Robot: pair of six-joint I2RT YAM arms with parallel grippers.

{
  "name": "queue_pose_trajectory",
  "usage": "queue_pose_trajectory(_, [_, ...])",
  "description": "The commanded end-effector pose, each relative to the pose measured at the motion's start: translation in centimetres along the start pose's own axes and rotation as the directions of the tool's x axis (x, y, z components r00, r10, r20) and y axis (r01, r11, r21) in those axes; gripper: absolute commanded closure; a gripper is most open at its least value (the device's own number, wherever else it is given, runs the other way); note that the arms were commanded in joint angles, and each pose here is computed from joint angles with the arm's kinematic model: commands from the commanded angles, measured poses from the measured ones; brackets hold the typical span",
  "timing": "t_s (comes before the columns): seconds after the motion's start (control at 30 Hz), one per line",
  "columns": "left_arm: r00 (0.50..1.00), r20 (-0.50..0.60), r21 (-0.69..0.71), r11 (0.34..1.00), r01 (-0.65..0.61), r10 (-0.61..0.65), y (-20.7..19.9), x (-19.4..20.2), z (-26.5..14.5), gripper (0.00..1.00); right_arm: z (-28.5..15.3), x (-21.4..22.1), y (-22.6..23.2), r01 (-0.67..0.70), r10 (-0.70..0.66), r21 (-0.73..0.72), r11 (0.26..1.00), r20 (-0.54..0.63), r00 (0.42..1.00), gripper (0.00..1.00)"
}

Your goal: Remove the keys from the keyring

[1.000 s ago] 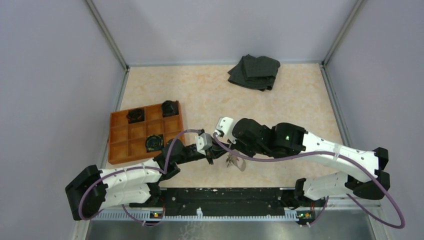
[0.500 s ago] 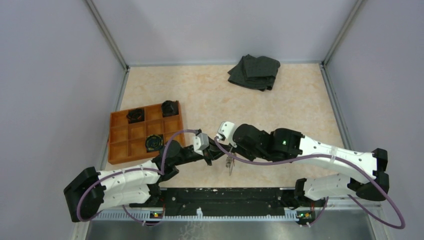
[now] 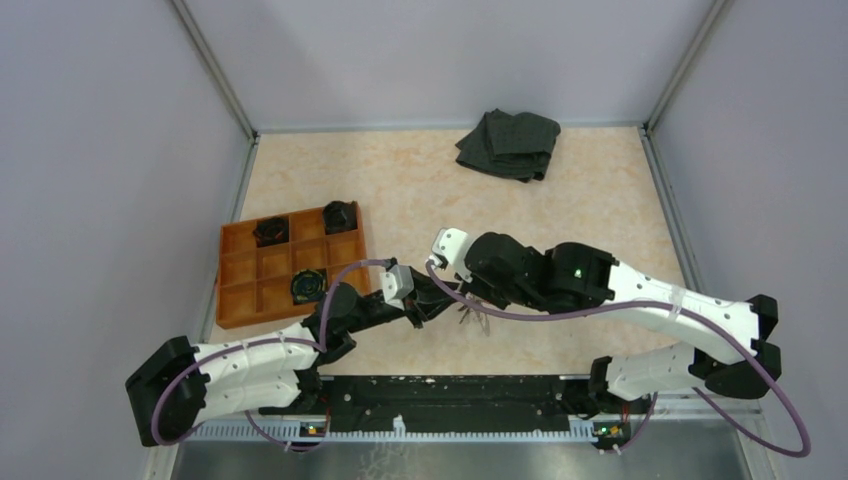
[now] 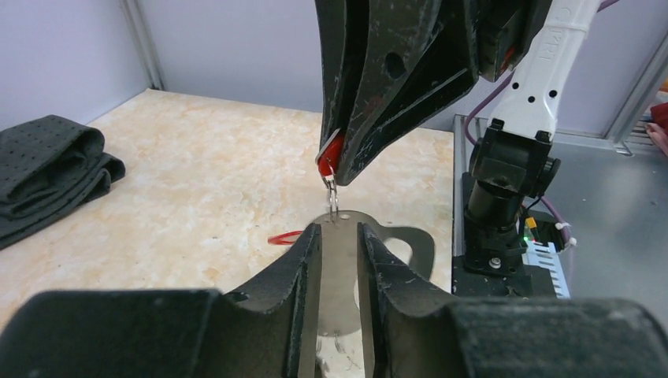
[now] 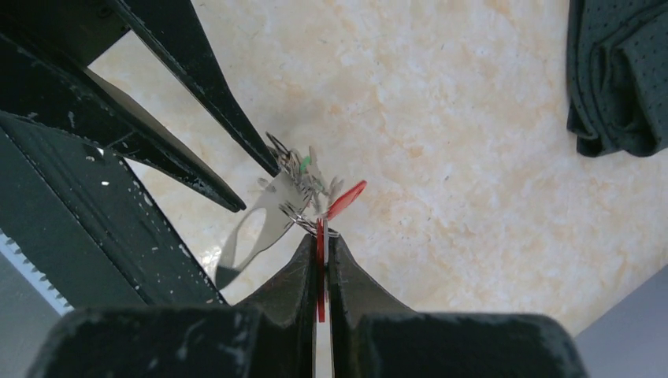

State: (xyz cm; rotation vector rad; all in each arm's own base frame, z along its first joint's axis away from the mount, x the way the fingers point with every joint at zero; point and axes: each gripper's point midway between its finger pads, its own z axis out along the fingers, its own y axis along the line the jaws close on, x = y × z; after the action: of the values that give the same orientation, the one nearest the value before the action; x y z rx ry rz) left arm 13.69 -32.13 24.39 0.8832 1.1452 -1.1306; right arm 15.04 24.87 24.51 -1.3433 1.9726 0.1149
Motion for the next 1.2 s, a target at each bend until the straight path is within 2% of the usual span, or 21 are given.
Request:
queue_pose_trajectory(0.0, [0.996,0.062,-0.016,0.998,-0.064,0.065,0.3,-1.9,0.2,0.71,-1.3,-1.8,-1.2,0.042,-0.044,0.037,0.998,0.036,0.998,1.0])
queue_pose_trajectory(0.37, [0.994,0.041,0.018,0.994,-0.105,0.104,0.3,-2.8,1.8,0.61,-1.5,-1.8,-1.2,0.045,-0.046,0.031,0.998,0.033,0.998,1.0])
queue_pose_trajectory(0.6, [0.998,0.007,0.036,0.998,-0.059,0.059,0.2,-1.9,2.4,0.58,-1.4,-2.0,-0.8,0.038,-0.039,0.022,0.999,0.041,0.998,1.0])
queue_pose_trajectory(1.03, [0.999,0.015,0.05,0.998,-0.044,0.043,0.1,-1.7,3.1,0.58,-1.0,-2.4,-0.3,0.033,-0.033,0.001,0.999,0.052,0.998,1.0])
queue_pose_trajectory(1.17, [0.999,0.022,0.047,0.998,-0.047,0.046,0.2,-1.8,3.1,0.61,-0.9,-2.5,0.0,0.027,-0.026,-0.012,1.0,0.057,0.998,1.0])
